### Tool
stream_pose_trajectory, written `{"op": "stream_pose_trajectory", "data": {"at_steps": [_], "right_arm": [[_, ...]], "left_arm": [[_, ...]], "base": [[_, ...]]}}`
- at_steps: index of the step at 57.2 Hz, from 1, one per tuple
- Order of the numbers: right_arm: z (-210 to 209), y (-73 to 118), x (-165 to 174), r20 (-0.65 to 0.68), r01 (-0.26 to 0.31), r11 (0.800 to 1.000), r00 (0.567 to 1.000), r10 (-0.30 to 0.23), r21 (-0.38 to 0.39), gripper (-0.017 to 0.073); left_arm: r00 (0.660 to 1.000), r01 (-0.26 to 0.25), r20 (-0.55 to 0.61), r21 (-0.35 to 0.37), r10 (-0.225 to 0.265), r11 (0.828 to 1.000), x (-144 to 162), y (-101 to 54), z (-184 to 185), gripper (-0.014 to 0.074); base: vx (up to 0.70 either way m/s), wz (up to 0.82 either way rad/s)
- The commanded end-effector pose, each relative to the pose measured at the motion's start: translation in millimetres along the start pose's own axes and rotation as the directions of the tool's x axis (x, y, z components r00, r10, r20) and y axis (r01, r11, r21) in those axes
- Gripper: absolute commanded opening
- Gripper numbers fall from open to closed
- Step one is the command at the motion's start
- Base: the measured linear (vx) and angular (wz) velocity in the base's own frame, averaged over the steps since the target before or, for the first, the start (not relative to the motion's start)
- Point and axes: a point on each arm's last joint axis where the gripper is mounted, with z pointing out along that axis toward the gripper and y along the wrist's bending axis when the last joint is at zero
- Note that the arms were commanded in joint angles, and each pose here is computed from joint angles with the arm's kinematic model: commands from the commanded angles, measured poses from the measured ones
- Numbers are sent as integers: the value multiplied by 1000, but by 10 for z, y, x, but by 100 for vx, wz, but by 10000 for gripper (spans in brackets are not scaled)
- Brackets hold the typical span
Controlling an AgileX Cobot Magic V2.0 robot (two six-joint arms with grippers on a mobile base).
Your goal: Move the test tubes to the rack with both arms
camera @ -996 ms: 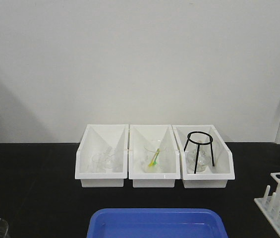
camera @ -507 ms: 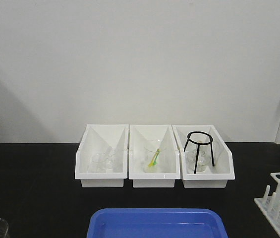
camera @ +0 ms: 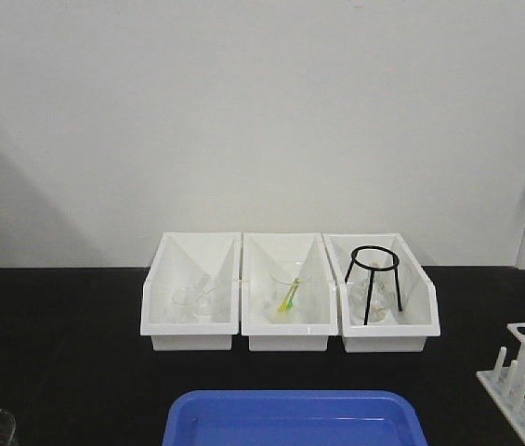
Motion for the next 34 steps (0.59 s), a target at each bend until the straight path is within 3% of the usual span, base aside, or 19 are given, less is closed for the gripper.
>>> {"op": "stream_pose_trajectory", "data": {"at_steps": [1,34], "right_arm": [[-3,2,-47,83,13,1000,996,-13,-4,-7],[-3,2,-46,82,18,1000,996,-18,-3,-7]], "left_arm": [[997,3,72,-13,-2,1000,6,5,2,-20],[997,3,72,-13,-2,1000,6,5,2,-20]], "base": [[0,0],[0,0]]}}
